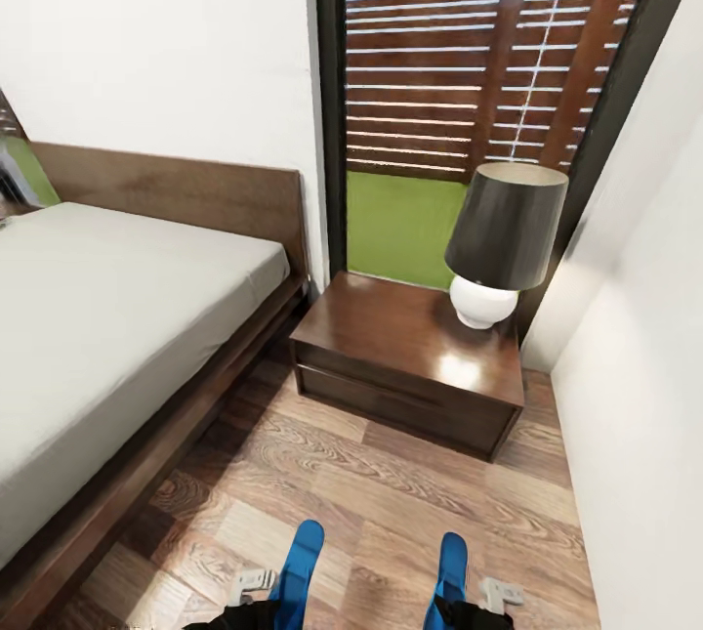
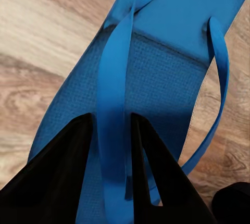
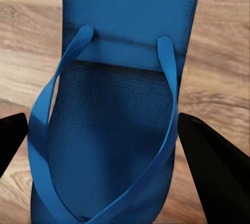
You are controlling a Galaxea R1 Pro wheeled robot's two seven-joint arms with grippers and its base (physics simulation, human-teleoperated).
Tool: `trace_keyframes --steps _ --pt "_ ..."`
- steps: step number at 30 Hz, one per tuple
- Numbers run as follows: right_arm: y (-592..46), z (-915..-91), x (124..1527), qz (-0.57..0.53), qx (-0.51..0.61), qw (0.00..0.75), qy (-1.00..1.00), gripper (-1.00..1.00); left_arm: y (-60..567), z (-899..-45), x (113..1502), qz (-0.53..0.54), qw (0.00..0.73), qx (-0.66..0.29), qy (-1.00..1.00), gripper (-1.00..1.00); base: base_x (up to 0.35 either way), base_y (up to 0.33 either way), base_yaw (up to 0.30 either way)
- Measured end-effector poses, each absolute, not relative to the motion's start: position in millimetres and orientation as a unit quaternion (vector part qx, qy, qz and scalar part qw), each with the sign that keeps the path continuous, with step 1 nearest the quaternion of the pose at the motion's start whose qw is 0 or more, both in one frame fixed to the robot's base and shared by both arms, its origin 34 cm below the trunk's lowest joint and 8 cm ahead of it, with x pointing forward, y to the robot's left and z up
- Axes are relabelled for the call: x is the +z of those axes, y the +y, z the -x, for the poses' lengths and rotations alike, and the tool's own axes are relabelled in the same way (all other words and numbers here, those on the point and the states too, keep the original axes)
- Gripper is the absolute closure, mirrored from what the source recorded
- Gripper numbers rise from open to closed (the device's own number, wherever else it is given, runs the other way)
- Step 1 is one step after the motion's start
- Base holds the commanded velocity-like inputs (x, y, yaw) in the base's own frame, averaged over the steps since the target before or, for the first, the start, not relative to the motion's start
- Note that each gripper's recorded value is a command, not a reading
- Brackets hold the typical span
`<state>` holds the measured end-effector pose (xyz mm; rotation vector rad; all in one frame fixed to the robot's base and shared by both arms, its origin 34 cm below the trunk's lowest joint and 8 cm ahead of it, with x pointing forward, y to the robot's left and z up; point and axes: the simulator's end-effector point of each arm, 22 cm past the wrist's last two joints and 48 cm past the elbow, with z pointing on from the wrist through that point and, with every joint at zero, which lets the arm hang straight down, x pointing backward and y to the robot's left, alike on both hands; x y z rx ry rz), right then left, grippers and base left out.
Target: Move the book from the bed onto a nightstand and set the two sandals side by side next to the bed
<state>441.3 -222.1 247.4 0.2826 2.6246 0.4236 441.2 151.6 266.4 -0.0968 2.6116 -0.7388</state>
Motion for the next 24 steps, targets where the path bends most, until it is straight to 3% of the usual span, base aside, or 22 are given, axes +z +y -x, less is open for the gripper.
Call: trace_keyframes --steps 24 --pt "-222.0 -441.6 247.6 -0.102 0.155 0.233 0.955 1.0 149.4 -440.3 266.3 0.034 0.21 -0.267 0.94 1.0 0.0 0.0 0.287"
